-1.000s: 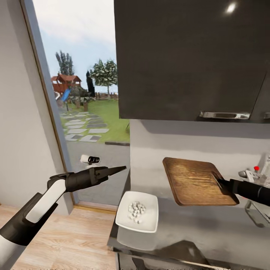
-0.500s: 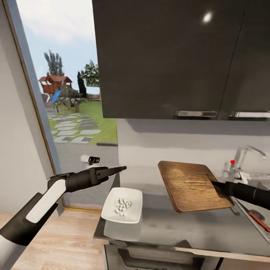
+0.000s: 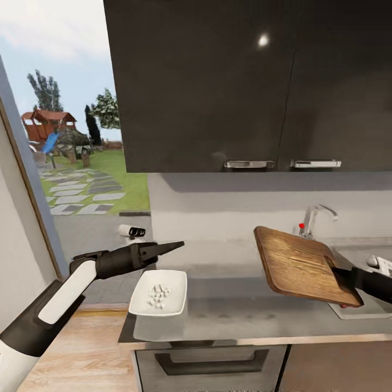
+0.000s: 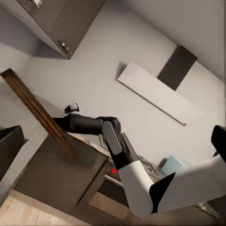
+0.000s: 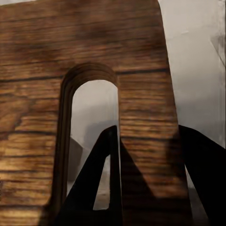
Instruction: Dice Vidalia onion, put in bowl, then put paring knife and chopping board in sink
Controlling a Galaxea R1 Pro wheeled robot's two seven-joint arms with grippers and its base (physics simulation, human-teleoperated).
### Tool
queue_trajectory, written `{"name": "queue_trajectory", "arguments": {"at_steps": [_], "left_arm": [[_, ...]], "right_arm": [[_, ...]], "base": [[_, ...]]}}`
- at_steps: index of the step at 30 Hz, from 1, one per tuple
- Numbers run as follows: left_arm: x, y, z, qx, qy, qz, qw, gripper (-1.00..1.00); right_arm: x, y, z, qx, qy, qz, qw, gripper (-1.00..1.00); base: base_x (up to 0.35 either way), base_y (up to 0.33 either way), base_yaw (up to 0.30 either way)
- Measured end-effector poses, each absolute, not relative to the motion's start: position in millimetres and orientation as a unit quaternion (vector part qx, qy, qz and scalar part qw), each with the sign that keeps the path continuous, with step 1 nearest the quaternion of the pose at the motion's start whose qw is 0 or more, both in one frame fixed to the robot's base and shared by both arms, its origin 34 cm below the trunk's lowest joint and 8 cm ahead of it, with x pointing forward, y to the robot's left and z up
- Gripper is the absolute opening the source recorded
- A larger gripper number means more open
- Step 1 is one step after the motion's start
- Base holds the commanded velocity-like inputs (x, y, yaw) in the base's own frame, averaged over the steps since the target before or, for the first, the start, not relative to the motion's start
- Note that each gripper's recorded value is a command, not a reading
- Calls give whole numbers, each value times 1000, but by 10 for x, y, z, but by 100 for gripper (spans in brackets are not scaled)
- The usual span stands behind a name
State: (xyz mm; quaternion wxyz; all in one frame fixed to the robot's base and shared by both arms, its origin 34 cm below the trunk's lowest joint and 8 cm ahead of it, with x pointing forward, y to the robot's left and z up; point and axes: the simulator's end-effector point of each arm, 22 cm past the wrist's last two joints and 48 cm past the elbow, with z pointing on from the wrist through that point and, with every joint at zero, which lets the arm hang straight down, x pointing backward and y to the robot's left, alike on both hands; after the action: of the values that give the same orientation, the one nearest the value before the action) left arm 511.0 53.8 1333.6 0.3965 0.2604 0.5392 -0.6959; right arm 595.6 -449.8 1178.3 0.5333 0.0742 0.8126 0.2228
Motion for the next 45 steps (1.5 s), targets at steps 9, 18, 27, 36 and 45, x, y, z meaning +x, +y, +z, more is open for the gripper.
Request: {"name": "queue_trajectory", "arguments": {"at_steps": [9,18,27,36,45], "left_arm": [[5083,447,13365,265,538,-693,401,100],[5034,274,13374,280,536,-685,406,100],[5017,272,13398,282,536,-683,409,100],[5016,273,13399,282,536,-683,409,100],[5013,273,13398,282,536,-683,408,100]], "right_arm": [[5863,-5031,11660,151,812,176,536,-100],[5847,-5101,11620,165,815,160,533,-100],[5873,-4959,11578,163,815,171,530,-100],[5879,-4932,11573,163,814,173,530,-100],[5983,-4638,11484,124,833,171,511,-100]], "base": [[-3,-272,-253],[0,-306,-248],[0,-315,-106],[0,-321,218],[0,-326,286]]}}
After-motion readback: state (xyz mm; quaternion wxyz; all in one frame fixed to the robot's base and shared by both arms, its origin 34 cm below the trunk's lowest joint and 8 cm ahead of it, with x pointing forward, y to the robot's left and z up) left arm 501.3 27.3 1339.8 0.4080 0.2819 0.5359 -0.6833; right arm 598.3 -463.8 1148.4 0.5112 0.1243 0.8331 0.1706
